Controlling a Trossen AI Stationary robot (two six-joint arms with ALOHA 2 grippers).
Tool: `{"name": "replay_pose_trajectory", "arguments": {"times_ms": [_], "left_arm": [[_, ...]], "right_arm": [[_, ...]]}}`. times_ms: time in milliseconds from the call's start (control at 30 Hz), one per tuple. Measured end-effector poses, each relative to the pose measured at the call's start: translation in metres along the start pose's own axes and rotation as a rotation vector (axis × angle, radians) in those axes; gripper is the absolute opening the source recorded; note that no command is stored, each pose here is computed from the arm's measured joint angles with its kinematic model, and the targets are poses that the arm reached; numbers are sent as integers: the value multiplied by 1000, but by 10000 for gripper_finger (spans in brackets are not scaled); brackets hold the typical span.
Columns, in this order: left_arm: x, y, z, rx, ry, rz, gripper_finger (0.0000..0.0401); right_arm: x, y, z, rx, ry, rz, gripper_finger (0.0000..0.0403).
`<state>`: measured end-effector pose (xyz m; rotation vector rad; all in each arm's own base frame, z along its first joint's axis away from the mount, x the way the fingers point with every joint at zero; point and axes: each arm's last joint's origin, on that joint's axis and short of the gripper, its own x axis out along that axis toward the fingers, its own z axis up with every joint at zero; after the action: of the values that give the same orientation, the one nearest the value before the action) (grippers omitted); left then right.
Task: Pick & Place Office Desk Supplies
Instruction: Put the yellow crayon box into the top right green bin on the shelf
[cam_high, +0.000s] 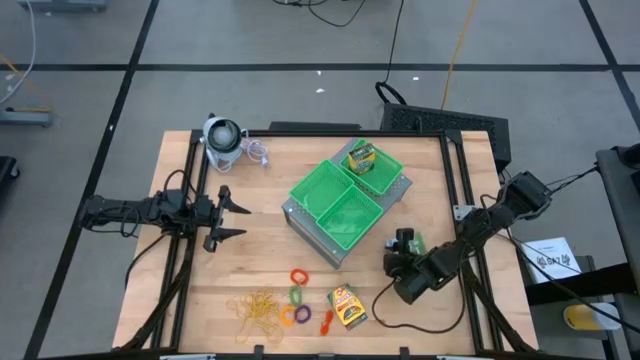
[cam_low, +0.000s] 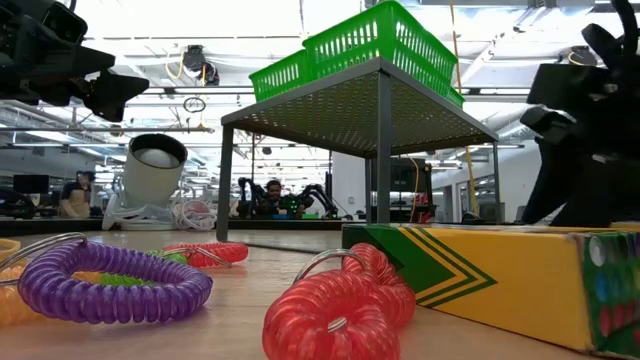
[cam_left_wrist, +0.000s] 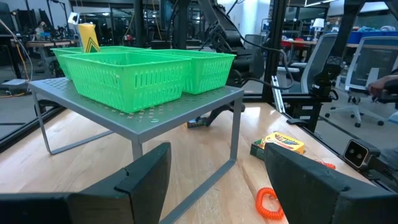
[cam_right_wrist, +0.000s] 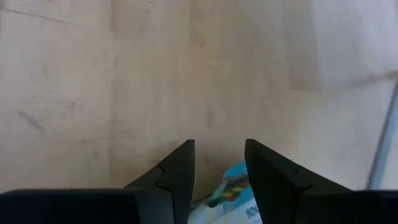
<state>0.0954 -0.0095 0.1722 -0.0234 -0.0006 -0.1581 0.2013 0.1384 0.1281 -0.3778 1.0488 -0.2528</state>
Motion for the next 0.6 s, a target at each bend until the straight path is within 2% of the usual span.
{"name": "replay_pose_trajectory", "arguments": {"times_ms": [67, 233, 600], "left_arm": [[0, 0, 0, 0, 0, 0, 264], [0, 0, 0, 0, 0, 0, 264], [0, 0, 0, 0, 0, 1, 264]], "right_arm": [[-2, 0, 0, 6, 41, 31, 130], [-11, 7, -2, 72, 181, 192, 130], [-40, 17, -13, 306, 452, 505, 130]]}}
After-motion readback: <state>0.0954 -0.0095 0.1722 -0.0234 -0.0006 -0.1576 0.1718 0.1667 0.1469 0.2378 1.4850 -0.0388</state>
